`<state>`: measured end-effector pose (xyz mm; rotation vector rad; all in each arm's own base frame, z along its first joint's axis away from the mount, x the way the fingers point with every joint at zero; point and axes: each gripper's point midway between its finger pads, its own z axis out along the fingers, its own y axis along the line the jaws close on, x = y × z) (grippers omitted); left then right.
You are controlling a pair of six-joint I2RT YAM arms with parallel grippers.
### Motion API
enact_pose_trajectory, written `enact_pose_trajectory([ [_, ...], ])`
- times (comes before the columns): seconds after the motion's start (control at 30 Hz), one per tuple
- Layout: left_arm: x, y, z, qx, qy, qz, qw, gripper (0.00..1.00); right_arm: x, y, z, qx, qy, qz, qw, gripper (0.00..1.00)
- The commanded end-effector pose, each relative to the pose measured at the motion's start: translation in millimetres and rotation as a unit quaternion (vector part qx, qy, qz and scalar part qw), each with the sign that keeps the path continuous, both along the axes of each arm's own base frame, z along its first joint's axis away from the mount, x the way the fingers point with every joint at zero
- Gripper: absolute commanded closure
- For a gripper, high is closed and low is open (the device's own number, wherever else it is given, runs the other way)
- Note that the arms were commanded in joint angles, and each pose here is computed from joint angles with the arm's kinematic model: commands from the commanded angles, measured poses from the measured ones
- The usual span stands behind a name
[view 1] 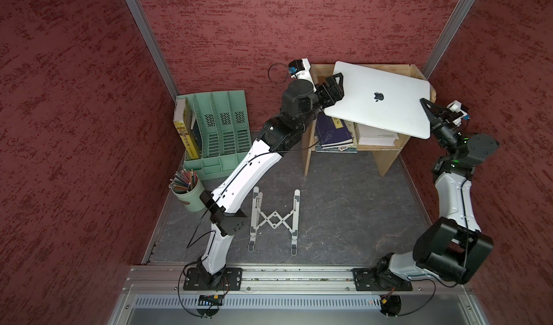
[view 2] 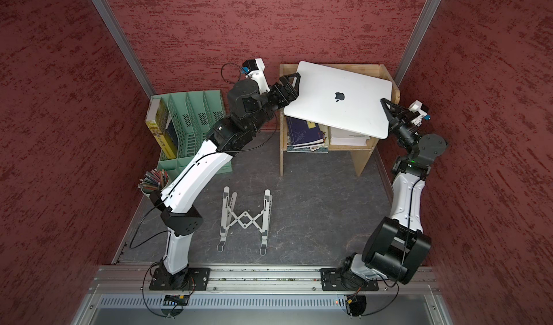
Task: Close the laptop lid and set it aside
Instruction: Place the laptop on the shelf.
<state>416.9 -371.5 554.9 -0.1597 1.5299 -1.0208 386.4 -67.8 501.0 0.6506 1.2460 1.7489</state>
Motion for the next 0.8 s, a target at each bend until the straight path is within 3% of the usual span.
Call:
enact_pose_trajectory([
  [0.0,-16,23,23,0.015,-0.026,0.036,0.999,0.12,-15,-9,33,0.042,-0.034,-0.030,0.998,1.00],
  [0.2,-50,9,45,0.100,-0.109,0.043,0.988,0.12,-12,-9,35,0.023,-0.015,-0.042,0.999,1.00],
  [0.4,-75,-28,28,0.182,-0.137,0.012,0.974,0.13,-12,-6,35,-0.013,0.016,-0.058,0.998,1.00],
  [0.6,-107,-79,2,0.221,-0.149,-0.068,0.961,0.13,-16,0,42,-0.072,0.052,-0.081,0.993,1.00],
  [0.77,-131,-115,-24,0.232,-0.142,-0.167,0.948,0.16,-6,2,33,-0.075,0.075,-0.071,0.992,1.00],
])
